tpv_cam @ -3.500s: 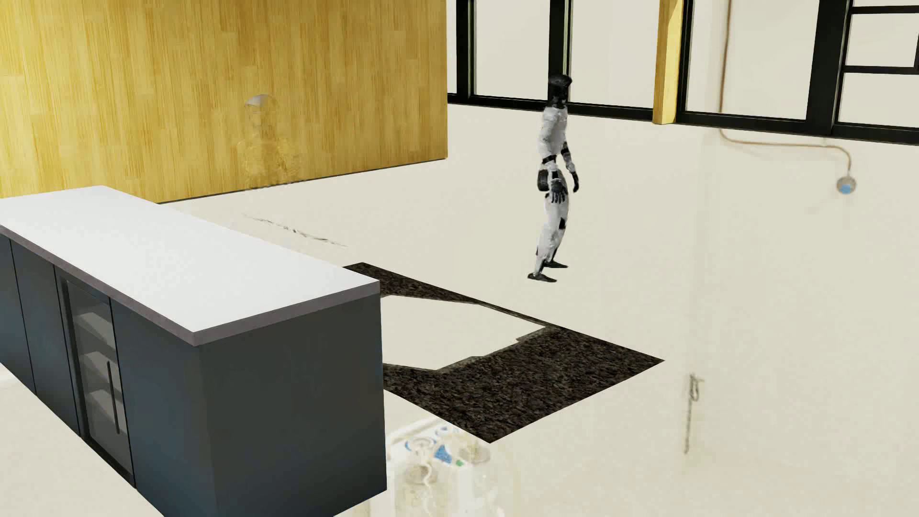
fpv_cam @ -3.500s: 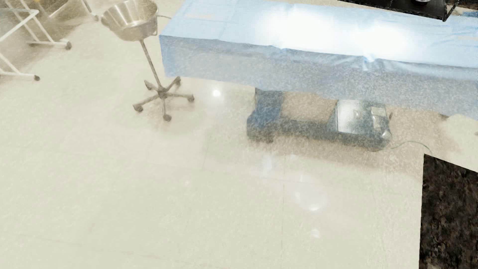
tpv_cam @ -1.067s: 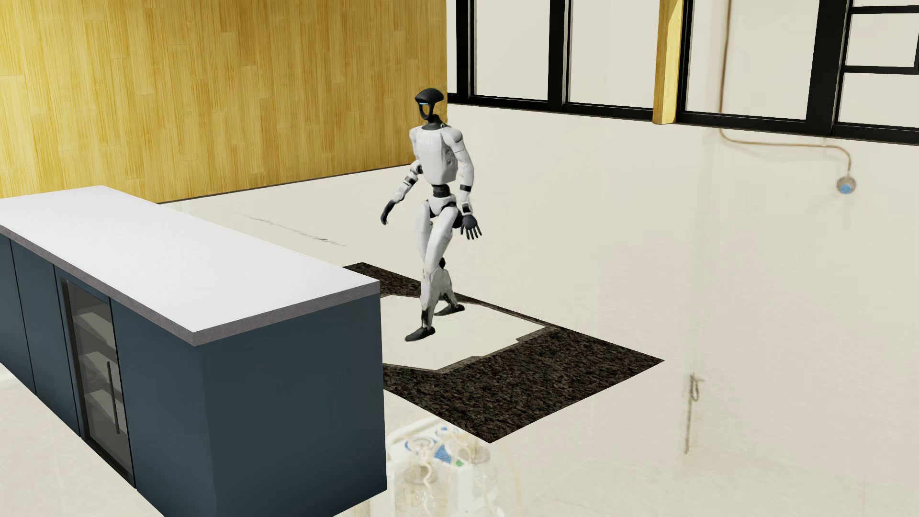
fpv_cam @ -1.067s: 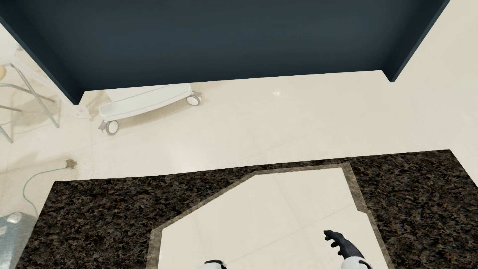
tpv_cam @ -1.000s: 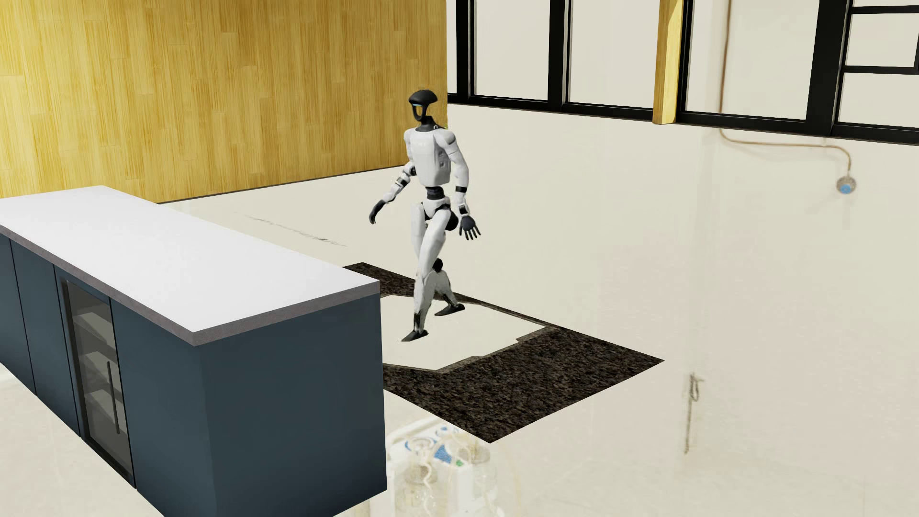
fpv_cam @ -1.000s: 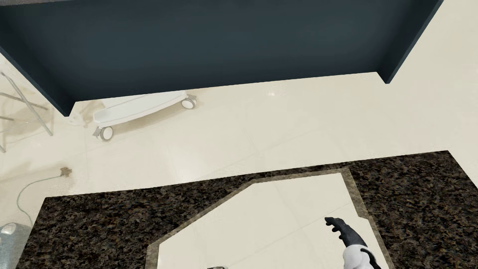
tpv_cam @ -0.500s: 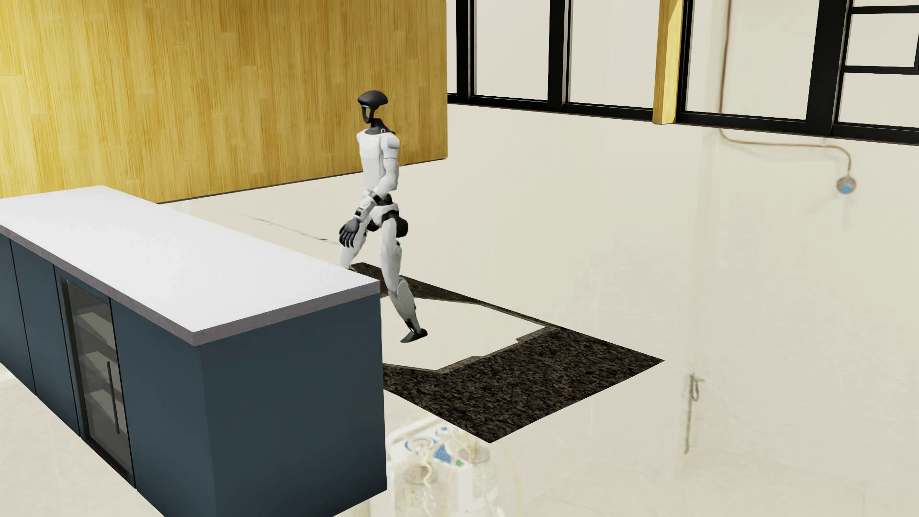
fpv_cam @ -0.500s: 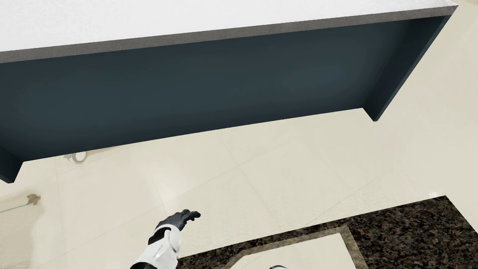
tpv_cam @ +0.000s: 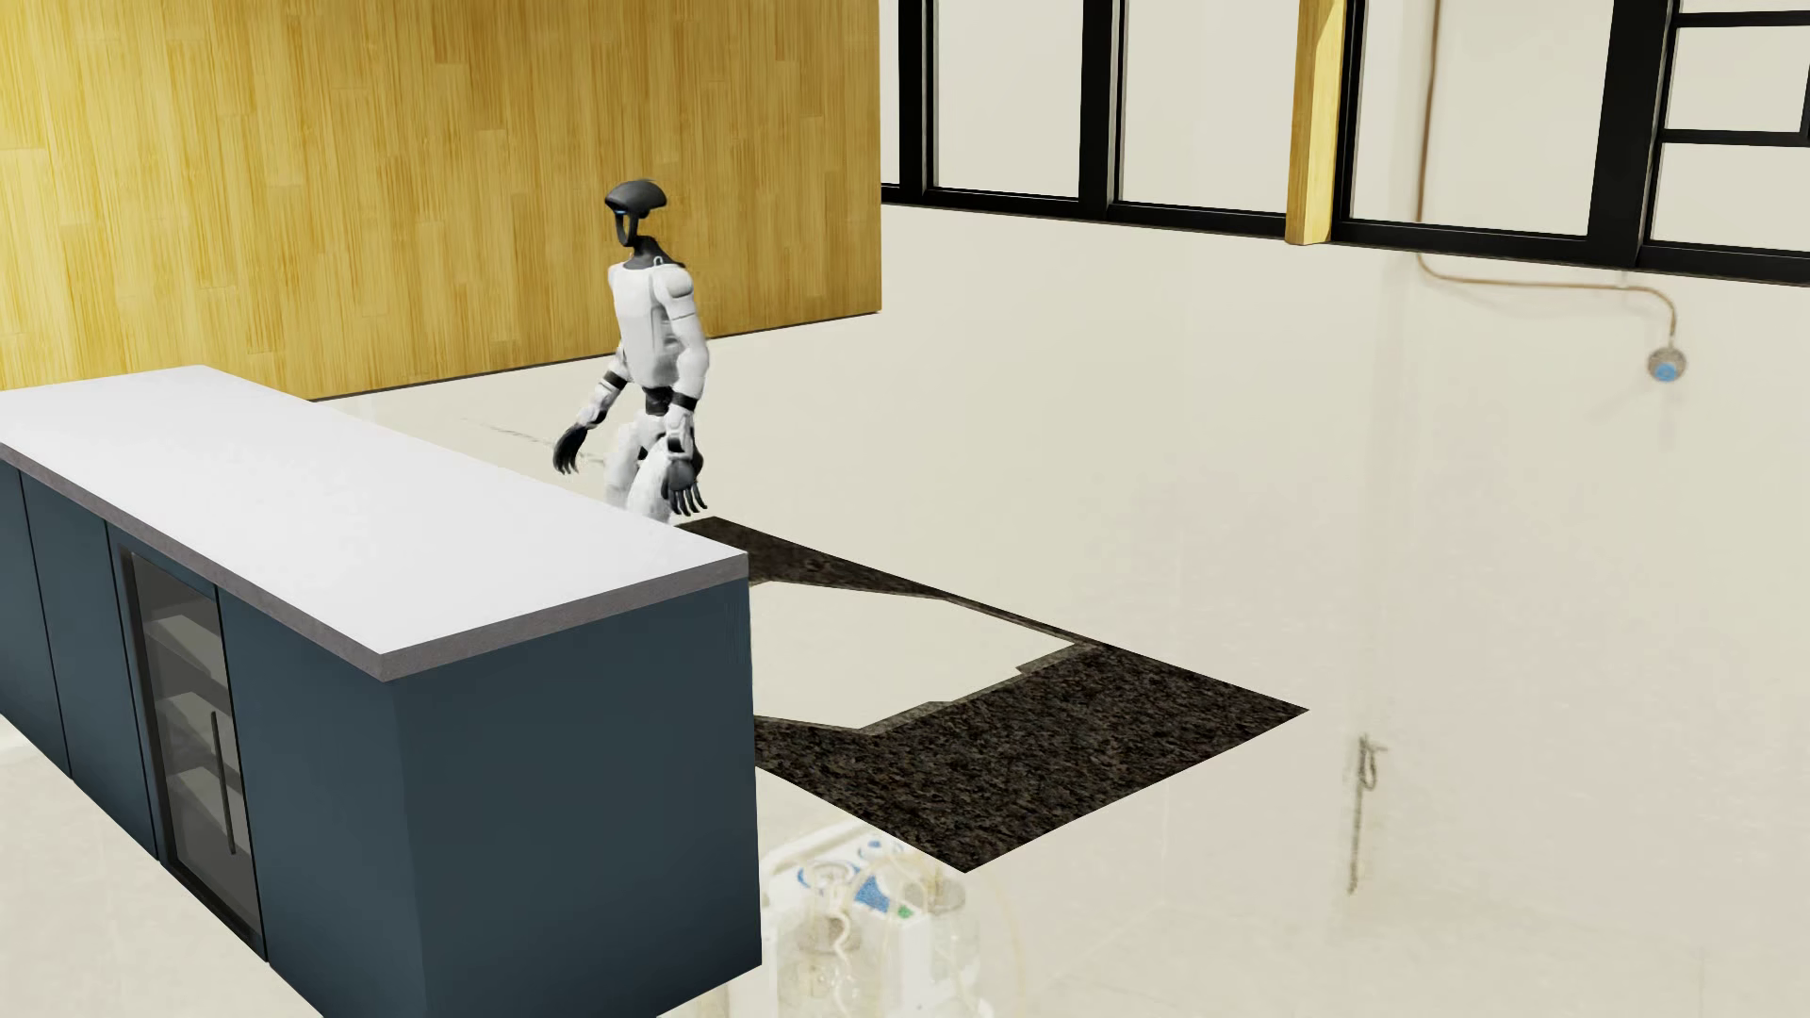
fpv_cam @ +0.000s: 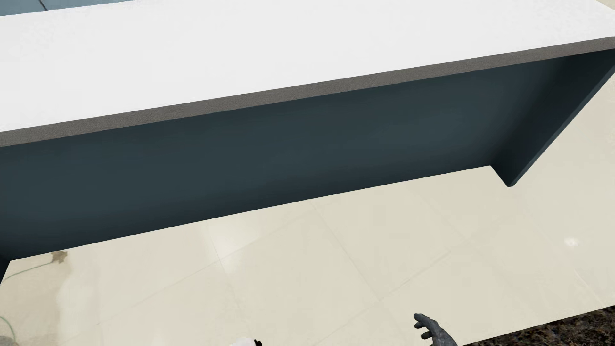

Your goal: Walk to the counter

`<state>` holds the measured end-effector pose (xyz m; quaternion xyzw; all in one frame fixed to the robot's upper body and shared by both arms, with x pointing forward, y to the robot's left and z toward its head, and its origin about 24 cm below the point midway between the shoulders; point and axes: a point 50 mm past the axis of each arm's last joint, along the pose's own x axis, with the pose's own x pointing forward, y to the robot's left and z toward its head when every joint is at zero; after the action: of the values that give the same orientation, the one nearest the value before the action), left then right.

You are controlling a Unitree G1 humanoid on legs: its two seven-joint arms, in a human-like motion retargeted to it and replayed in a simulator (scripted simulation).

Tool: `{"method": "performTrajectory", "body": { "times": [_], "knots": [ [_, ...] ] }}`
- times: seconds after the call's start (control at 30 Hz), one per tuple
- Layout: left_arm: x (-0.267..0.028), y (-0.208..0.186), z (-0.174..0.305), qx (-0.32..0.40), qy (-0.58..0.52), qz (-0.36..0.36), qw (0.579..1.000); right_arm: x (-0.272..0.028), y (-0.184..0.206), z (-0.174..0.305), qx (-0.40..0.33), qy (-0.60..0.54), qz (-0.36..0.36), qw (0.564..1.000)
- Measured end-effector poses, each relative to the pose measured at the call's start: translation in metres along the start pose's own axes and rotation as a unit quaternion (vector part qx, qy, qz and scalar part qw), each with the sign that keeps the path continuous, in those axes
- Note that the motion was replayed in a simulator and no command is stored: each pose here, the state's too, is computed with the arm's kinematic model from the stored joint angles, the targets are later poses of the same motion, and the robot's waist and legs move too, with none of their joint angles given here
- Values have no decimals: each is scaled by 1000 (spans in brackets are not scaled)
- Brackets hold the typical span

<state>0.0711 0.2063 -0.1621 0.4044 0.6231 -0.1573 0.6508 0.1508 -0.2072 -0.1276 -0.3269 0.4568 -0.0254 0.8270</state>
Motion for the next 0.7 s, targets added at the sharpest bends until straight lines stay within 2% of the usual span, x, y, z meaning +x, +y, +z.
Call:
{"method": "performTrajectory", "body": {
  "times": [0.07, 0.17, 0.23, 0.33, 0.37, 0.43, 0.5, 0.53, 0.63, 0.7],
  "knots": [
    [0, -21, -33, 37, 39, -57, 997, 4, -11, 40, -16, -81, -6, 997],
    [-10, -56, -65, -52, 68, -73, 994, 0, -20, 74, -26, -165, -25, 986],
    [-17, -82, -61, -71, 70, -101, 990, -2, -24, 70, -10, -164, -37, 986],
    [-13, -75, -29, 50, 26, -141, 988, -3, -5, 16, 9, -56, -14, 998],
    [-10, -59, -10, 70, -5, -118, 991, -4, 1, -4, -19, -19, 17, 999],
    [-8, -18, 24, 42, -66, -12, 997, -8, 9, -46, -63, 65, 54, 994],
    [-13, 31, 59, -9, -120, 106, 987, -24, 21, -92, -17, 172, 52, 984],
    [-18, 53, 76, -13, -144, 141, 979, -34, 30, -111, 2, 217, 64, 974],
    [-45, 109, 128, 18, -234, 212, 949, -55, 49, -137, -11, 241, 158, 958],
    [-65, 130, 151, 26, -291, 256, 921, -60, 49, -141, -19, 233, 168, 958]
  ]
}}
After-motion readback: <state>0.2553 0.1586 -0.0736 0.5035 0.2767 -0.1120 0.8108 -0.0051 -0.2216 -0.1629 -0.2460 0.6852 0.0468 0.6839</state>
